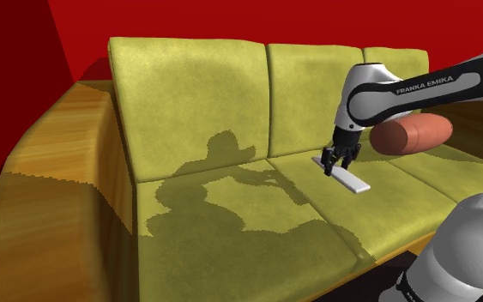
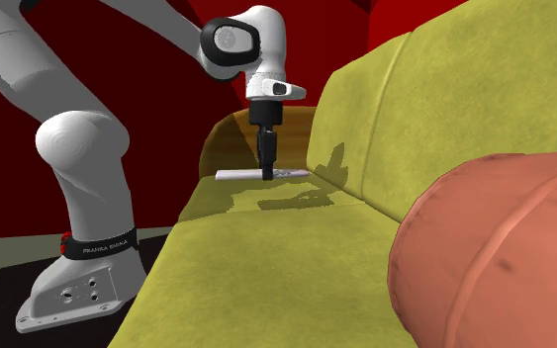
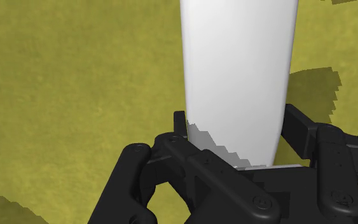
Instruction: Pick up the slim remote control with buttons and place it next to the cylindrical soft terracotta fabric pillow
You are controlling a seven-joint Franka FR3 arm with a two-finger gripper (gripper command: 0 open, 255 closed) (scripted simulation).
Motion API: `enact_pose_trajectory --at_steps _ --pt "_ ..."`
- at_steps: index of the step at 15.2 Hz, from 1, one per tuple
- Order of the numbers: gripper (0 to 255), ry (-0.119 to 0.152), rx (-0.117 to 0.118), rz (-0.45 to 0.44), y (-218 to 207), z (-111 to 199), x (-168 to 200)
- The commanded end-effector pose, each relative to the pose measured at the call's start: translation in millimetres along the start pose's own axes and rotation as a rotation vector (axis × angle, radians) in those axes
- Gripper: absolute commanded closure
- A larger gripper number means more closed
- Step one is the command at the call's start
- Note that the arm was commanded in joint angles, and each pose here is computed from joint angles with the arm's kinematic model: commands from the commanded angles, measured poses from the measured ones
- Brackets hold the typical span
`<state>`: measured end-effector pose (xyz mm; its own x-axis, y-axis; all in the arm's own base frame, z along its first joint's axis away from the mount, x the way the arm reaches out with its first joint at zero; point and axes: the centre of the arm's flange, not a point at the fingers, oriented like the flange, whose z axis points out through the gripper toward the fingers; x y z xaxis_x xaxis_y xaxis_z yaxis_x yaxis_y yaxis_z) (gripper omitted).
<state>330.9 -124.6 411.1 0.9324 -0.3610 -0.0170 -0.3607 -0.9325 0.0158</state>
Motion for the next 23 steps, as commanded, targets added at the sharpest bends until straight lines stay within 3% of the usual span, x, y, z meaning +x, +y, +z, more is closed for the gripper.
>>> enact_pose_trajectory --at_steps 1,23 --pt "255 0.0 0.0 0.0 0 -11 0" --pt "255 0.0 0.0 0.0 2 -127 -2"
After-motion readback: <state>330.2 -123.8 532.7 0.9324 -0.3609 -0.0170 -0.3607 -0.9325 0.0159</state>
